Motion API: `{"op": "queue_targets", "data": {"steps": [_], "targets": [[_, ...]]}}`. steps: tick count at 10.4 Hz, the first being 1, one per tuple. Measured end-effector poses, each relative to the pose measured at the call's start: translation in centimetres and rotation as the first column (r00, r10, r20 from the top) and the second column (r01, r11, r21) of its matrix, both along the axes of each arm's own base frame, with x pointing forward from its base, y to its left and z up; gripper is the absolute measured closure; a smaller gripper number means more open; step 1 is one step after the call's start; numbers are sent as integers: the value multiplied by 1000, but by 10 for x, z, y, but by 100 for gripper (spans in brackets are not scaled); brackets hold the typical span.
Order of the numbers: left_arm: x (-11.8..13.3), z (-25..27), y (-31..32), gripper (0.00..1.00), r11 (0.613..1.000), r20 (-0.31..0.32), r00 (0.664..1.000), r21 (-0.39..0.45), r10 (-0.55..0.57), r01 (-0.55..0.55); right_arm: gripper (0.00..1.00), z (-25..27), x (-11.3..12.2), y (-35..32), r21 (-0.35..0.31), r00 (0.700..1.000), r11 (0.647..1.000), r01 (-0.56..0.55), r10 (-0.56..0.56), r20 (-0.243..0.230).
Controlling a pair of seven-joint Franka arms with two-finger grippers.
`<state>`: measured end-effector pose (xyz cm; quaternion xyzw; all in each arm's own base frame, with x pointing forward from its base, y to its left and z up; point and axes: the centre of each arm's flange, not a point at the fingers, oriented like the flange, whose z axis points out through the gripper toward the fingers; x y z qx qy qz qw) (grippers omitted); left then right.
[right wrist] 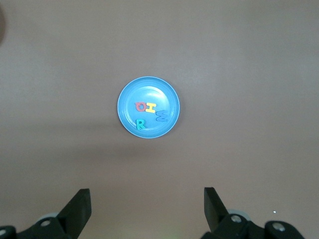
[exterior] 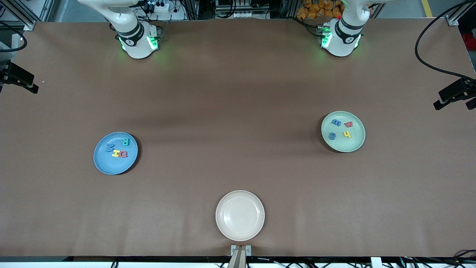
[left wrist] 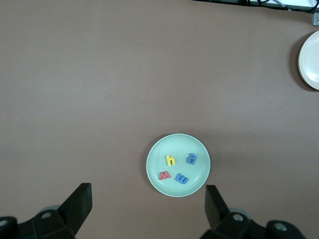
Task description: Sort uppercase to blue plate, lowercase to green plate
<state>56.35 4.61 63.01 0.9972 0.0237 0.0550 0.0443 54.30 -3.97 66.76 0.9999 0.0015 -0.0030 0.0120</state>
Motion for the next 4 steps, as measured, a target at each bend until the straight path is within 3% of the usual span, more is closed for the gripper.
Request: {"op": "queue_targets", "data": {"steps": [4], "targets": [[-1, -1, 1, 0, 1000, -5, 1000, -1, 1, -1, 0, 0, 0, 0, 0, 1000, 1000, 0, 0, 0]]}}
